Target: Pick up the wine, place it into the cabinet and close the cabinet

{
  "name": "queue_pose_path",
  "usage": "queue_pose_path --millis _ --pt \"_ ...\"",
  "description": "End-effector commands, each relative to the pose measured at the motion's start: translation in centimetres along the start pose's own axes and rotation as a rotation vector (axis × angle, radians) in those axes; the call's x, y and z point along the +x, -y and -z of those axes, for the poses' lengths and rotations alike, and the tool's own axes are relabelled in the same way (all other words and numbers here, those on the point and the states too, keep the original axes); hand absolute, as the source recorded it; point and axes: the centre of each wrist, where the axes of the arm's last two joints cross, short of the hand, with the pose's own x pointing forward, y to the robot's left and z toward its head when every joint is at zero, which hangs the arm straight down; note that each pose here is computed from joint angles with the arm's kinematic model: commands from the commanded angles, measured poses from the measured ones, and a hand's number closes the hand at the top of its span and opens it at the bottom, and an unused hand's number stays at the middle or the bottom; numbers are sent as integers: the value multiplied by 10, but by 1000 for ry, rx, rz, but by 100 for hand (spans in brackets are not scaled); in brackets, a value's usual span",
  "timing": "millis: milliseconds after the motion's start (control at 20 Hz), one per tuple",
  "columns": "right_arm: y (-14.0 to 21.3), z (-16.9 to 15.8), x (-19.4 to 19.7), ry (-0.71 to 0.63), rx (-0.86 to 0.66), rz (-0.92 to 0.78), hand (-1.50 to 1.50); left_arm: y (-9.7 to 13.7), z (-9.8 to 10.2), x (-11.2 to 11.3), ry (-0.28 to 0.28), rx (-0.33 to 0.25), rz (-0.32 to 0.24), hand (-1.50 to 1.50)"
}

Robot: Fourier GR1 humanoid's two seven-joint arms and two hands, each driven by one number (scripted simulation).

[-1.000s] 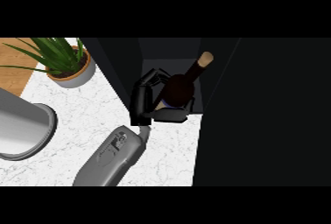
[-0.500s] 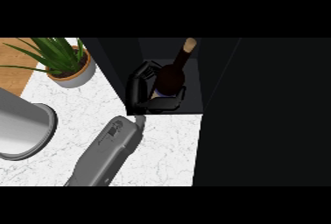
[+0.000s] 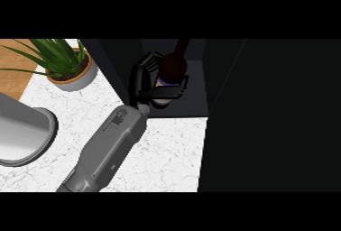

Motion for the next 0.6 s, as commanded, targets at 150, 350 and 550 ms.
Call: queue_pose_path --millis 150,350,550 --pt "-4 -26 14 54 1 45 -150 -15 16 -4 -19 -15 21 150" --pt "7 -13 16 59 51 17 -150 12 30 5 2 42 57 150" --pt "-2 -10 8 60 24 36 -150 -10 30 -16 68 44 115 150"
